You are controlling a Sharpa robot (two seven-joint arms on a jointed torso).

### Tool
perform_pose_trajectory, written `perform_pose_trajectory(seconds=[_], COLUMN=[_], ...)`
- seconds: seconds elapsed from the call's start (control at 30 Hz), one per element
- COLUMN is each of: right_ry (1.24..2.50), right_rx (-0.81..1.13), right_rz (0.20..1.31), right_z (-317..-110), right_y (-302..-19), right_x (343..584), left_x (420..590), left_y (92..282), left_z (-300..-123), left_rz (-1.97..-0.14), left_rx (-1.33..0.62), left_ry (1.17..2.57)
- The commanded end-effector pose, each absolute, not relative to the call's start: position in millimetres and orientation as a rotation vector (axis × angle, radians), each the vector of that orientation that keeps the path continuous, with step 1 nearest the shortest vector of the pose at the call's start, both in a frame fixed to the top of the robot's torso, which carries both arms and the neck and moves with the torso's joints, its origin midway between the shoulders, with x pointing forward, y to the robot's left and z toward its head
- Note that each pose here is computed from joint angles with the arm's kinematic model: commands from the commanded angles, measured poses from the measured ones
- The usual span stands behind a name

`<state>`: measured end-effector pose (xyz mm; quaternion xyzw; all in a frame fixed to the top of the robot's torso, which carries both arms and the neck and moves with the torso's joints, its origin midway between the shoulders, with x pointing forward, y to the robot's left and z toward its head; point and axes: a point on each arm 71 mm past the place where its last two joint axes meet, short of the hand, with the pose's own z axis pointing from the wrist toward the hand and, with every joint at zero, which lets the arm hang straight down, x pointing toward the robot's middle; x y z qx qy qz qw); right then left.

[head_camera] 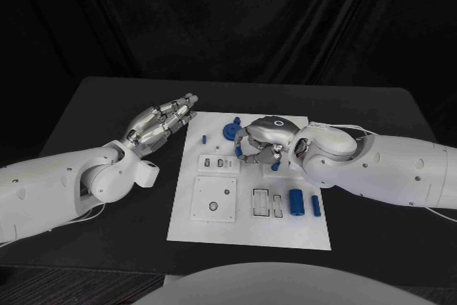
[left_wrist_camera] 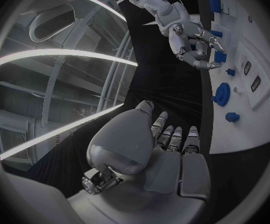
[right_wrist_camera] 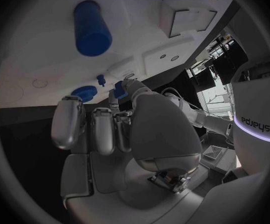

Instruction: Assemble the parts on the task board

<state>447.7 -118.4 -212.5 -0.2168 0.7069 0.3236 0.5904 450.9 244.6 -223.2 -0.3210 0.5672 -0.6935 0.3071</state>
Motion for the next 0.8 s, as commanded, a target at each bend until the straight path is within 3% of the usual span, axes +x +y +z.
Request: perform_pose_trajectory(seconds=[0.03,0.8], right_ry=[1.696,1.728], right_rx=[-0.519,-0.524], right_rz=[0.708,0.697], right_z=[-219,-231], right_y=[-118,-107], right_x=[449,451], left_x=[449.9,451.2], left_y=[244.1,241.7], left_z=[-215.8,-216.4], left_rz=[-1.914,-1.920], left_rx=[-0.801,-0.800], left_ry=[1.388,1.393])
